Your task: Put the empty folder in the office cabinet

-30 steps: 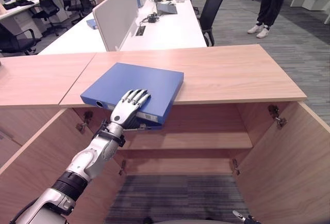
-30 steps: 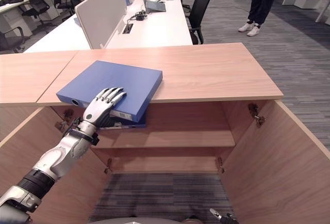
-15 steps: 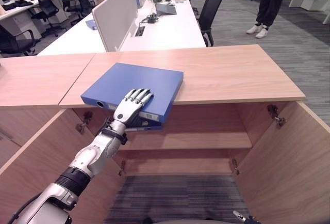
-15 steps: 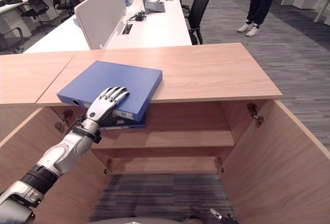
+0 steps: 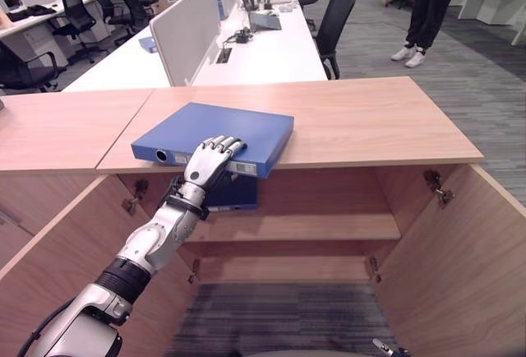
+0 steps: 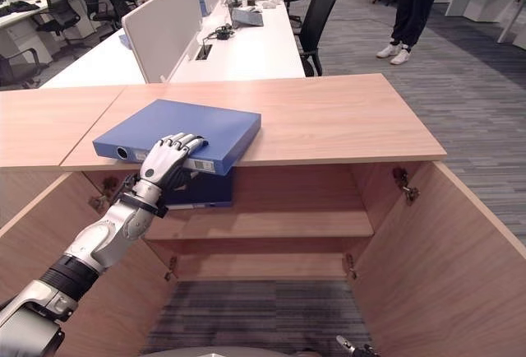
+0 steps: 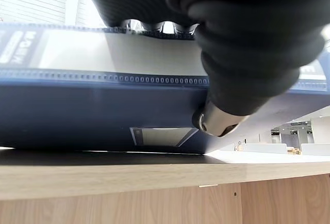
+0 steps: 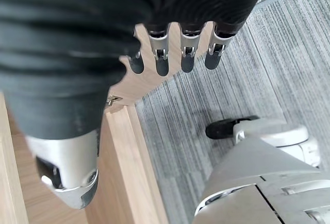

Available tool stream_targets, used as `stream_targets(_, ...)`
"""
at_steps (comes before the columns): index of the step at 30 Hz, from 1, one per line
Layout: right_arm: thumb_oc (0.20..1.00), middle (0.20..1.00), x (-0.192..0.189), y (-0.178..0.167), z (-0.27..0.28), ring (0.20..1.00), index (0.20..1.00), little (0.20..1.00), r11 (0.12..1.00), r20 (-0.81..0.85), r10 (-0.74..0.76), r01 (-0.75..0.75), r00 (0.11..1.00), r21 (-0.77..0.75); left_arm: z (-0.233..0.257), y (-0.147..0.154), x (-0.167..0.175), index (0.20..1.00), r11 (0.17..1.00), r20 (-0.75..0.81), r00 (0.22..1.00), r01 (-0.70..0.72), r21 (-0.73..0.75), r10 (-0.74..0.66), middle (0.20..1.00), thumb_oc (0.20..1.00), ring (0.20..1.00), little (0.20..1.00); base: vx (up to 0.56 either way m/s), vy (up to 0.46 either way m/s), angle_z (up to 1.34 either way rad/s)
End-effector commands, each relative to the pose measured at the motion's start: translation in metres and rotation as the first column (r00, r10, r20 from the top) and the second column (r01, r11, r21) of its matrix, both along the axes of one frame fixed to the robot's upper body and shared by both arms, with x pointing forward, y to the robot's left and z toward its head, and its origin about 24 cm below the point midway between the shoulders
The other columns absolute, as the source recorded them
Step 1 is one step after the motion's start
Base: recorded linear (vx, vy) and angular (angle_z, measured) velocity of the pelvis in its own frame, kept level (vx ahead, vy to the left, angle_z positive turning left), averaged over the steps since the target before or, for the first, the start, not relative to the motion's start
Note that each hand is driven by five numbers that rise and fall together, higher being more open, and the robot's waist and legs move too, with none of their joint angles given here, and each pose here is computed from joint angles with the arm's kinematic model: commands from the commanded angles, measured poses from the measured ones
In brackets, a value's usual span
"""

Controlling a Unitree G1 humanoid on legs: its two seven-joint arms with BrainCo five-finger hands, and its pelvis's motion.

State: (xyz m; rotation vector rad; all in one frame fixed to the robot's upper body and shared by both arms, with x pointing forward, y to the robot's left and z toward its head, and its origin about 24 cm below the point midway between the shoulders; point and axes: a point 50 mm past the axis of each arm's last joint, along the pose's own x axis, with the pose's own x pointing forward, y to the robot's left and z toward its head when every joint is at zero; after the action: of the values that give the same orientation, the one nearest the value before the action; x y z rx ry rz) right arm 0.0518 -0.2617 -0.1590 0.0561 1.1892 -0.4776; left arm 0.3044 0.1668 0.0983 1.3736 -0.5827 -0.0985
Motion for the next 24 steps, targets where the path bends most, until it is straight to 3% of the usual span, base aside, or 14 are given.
stream_targets(1,1.0,1.0,0.035,-0.002,0.006,1.0,1.0,1.0,1.0,0.096,-0.031,0.031,0.995,-0.001,0.029,0.009,0.02,0.2,0.998,0.057,0.997,-0.052,-0.043,0.055,0.2,0.2,0.2,0.2,0.0,0.0,0.0)
stream_targets(7,1.0,1.0,0.037,0.0,0.006,1.0,1.0,1.0,1.0,0.098,-0.022,0.022,0.995,0.002,0.056,0.012,0.022,0.2,0.994,0.149,0.987,-0.042,-0.1,0.056,0.2,0.2,0.2,0.2,0.0,0.0,0.0)
stream_targets(12,1.0,1.0,0.04,0.005,0.005,1.0,1.0,1.0,1.0,0.105,-0.002,0.001,0.994,0.013,0.108,0.015,0.02,0.2,0.975,0.325,0.944,0.011,-0.222,0.063,0.2,0.2,0.2,0.2,0.0,0.0,0.0)
stream_targets(18,1.0,1.0,0.045,0.009,0.005,1.0,1.0,1.0,0.999,0.121,0.012,-0.015,0.993,0.028,0.137,0.02,0.01,0.2,0.933,0.414,0.908,0.088,-0.348,0.069,0.2,0.2,0.2,0.2,0.0,0.0,0.0)
stream_targets(24,1.0,1.0,0.055,0.016,0.007,1.0,1.0,1.0,0.997,0.159,0.047,-0.055,0.986,0.048,0.179,0.026,-0.021,0.2,0.747,0.558,0.83,0.359,-0.559,0.019,0.2,0.2,0.2,0.2,0.0,0.0,0.0)
